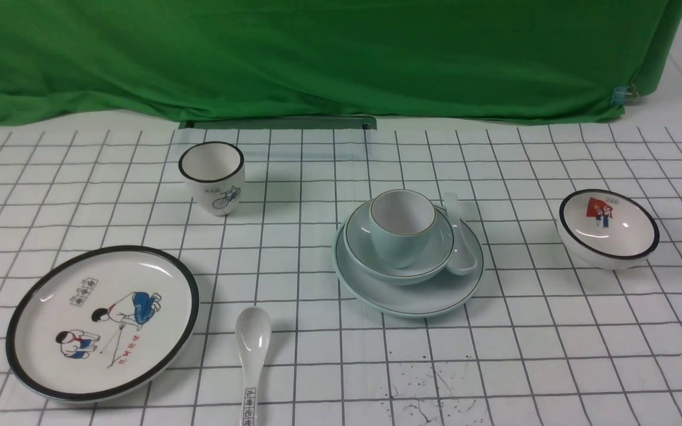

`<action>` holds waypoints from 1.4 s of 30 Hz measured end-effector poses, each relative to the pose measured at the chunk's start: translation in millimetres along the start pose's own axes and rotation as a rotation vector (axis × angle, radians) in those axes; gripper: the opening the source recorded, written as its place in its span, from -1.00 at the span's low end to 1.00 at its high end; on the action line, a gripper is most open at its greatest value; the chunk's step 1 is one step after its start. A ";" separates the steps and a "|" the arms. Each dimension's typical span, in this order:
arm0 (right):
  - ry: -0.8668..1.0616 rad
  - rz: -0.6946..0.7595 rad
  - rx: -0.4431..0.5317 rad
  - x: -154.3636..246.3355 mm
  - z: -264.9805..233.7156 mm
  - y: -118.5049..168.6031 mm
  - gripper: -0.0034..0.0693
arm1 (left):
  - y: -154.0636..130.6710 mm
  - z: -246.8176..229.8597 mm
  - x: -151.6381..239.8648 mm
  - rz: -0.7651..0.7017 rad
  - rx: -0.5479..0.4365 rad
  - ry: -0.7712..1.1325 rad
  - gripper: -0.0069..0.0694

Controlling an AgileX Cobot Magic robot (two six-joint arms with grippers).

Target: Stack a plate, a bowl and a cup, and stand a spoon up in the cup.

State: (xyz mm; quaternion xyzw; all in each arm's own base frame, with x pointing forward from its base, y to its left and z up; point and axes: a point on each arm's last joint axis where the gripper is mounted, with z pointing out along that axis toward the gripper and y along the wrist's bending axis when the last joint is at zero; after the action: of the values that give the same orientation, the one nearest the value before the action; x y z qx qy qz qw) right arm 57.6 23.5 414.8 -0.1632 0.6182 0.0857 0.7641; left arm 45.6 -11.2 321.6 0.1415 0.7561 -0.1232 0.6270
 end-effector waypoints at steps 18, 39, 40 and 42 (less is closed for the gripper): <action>-0.008 0.000 0.001 0.3 -3.6 0.2 -0.81 | 1.7 -9.5 2.8 0.008 0.000 -0.051 -0.90; -0.019 -0.020 0.027 36.3 -11.0 3.5 -0.79 | 1.7 -9.6 2.8 0.012 0.000 -0.052 -0.90; -0.009 -0.036 0.037 46.1 -13.3 4.2 -0.84 | 1.7 -9.6 2.8 0.012 0.000 -0.052 -0.90; 0.023 -0.050 0.066 68.8 -17.7 5.3 -0.87 | 1.7 -9.6 2.8 0.012 0.000 -0.052 -0.90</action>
State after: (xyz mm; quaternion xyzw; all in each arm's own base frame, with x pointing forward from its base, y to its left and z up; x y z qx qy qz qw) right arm 54.8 17.3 343.8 -0.1543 0.6252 0.0445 0.7638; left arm 37.0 -6.0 320.6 0.1429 0.7386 -0.1229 0.6472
